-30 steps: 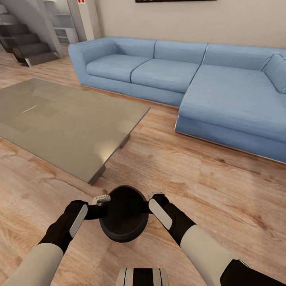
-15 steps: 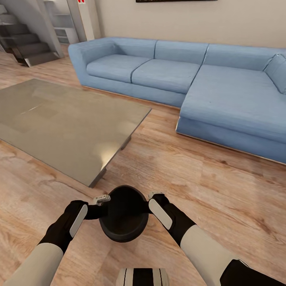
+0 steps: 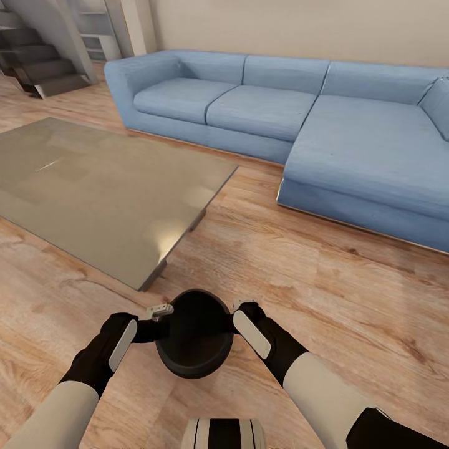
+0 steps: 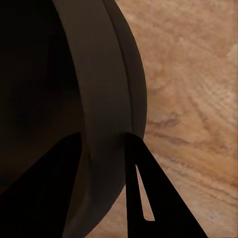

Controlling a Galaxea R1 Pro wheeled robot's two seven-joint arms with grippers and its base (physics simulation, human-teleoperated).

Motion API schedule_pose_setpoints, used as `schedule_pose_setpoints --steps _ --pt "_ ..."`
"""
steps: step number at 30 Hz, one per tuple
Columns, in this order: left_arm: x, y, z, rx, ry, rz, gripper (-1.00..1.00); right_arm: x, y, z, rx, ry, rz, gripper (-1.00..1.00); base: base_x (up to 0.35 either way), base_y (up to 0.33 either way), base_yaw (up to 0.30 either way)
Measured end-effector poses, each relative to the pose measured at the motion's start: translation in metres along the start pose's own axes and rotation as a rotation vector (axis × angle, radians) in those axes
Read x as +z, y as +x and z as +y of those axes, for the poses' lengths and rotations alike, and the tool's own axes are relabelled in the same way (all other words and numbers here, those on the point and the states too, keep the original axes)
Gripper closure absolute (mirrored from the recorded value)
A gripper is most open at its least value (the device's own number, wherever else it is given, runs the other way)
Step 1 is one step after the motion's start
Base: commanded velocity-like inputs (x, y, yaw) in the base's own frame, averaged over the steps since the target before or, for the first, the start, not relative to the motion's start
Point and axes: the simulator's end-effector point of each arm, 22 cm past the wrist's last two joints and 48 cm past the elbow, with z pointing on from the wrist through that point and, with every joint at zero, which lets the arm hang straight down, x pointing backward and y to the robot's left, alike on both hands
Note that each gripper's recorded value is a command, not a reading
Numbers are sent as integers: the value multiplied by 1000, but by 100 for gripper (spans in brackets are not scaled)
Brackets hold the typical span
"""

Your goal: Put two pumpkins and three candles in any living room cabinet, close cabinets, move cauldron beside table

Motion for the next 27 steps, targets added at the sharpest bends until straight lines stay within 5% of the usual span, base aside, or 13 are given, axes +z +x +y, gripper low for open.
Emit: schedule_pose_setpoints --steps 10,11,12,14,27 --pt "0 0 0 1 0 0 100 0 0 0 0 0 0 100 0 0 0" --pt "0 0 0 1 0 0 100 0 0 0 0 0 0 -100 0 0 0" --pt "0 0 0 0 0 0 -100 -2 -1 9 -36 -18 -14 -100 0 0 0" --pt "4 7 13 35 -51 16 -100 -2 -2 15 -11 -43 -17 -100 0 0 0" --pt "2 6 12 35 -49 12 -100 -4 -4 15 -11 -43 -21 -100 0 0 0"
